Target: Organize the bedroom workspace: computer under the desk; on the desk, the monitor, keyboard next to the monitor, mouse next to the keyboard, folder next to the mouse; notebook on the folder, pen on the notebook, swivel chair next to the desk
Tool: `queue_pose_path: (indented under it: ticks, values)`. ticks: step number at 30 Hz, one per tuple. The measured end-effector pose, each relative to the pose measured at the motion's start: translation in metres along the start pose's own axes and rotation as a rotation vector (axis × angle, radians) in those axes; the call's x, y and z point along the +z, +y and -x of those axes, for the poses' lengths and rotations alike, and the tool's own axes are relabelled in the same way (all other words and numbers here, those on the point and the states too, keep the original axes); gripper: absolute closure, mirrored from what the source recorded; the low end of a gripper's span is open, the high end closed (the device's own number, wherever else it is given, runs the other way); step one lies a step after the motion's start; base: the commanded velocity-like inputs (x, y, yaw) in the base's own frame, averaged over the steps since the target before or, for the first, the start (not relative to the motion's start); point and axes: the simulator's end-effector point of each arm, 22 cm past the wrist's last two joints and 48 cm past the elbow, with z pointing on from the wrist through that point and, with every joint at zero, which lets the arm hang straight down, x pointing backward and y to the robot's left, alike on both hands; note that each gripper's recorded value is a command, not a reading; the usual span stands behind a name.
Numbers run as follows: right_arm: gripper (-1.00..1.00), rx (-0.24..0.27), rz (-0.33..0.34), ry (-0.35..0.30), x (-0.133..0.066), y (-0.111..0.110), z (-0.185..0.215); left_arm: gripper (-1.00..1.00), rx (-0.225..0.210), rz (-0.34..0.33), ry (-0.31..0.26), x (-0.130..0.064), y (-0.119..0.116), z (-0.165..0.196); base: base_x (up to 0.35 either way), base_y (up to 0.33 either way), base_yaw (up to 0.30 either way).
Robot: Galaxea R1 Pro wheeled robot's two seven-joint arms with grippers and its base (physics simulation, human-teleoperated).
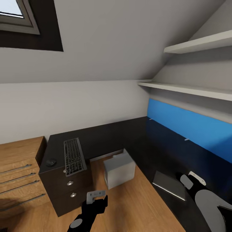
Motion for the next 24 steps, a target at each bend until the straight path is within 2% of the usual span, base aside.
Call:
queue_pose_path:
  ticks: [14, 24]
  values:
    - [-1.0, -0.001, 0.0, 0.0, -0.0002, 0.0006, -0.0005, -1.0, 0.001, 0.0, 0.0, -0.0001, -0.0003, 0.0, -0.004, 0.225, 0.0]
    - [-1.0, -0.001, 0.001, -0.001, -0.0003, 0.001, -0.0004, -1.0, 0.002, -0.001, 0.002, -0.0001, -0.0003, -0.0005, 0.0, 0.041, 0.0]
